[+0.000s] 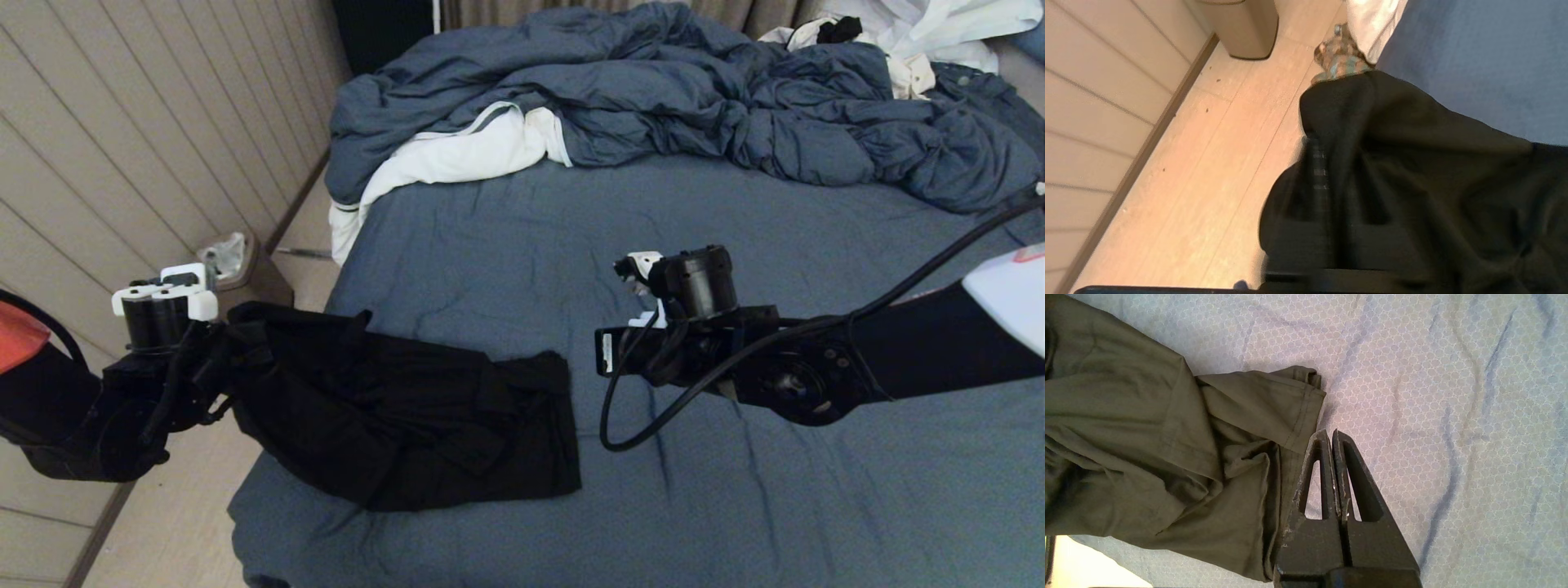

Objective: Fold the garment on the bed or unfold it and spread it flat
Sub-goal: Unford the black T-shirt

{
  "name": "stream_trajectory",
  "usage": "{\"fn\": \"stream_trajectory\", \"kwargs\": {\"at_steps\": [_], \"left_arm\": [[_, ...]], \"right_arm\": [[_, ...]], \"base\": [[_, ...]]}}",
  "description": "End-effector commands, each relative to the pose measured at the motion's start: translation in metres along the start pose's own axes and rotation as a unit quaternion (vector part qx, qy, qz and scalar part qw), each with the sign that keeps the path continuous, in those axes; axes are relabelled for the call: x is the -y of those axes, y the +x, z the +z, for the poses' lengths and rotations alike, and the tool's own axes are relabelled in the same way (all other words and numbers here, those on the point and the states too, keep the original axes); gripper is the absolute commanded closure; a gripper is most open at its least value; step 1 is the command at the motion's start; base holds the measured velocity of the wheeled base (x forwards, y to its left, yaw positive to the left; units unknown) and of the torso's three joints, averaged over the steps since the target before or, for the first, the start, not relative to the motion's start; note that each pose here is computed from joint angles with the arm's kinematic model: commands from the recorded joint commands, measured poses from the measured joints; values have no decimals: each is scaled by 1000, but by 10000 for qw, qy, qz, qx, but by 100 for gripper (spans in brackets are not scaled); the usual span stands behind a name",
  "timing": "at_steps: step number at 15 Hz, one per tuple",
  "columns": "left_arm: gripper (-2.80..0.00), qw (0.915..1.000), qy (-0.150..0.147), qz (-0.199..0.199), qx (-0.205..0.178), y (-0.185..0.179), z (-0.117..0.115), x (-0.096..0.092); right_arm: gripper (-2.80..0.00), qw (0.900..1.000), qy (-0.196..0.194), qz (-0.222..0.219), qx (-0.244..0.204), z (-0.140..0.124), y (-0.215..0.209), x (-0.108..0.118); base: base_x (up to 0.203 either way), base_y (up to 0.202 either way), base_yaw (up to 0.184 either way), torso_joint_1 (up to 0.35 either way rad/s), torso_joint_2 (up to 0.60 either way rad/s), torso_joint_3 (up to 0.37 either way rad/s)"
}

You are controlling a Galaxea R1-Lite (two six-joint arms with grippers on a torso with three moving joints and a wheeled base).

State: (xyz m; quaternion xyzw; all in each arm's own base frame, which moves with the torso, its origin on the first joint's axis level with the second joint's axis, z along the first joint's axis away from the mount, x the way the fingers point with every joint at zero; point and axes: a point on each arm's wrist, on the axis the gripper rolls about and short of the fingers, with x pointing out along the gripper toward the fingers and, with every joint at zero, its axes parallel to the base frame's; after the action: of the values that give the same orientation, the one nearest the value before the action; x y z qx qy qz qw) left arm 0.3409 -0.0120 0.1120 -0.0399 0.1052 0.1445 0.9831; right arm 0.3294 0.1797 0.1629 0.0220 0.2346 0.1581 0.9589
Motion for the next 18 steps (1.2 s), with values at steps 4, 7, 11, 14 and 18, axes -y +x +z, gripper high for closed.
{"fn": "stream_trajectory", "kwargs": {"at_steps": [4,7,11,14,18], "left_arm": [[-280,9996,-157,165,168,7,8,-10],[-280,9977,-378,351,429,10,26,-22],[-280,9933,-915,575,404,0,52,-38],[-280,9926,-1208,-4,-146,-35,64,-13],[-61,9805,-1501,-876,-914,-85,81,17]], "right_arm": [[0,10000,2,3,14,0,-1,0],[0,10000,6,2,16,0,-1,0],[0,10000,34,19,58,4,-3,1],[0,9998,148,-91,-7,12,-8,12],[0,9991,301,-176,-256,5,-13,17]], "base": [[0,0,0,0,0,0],[0,0,0,0,0,0],[0,0,0,0,0,0],[0,0,0,0,0,0],[0,0,0,0,0,0]]}}
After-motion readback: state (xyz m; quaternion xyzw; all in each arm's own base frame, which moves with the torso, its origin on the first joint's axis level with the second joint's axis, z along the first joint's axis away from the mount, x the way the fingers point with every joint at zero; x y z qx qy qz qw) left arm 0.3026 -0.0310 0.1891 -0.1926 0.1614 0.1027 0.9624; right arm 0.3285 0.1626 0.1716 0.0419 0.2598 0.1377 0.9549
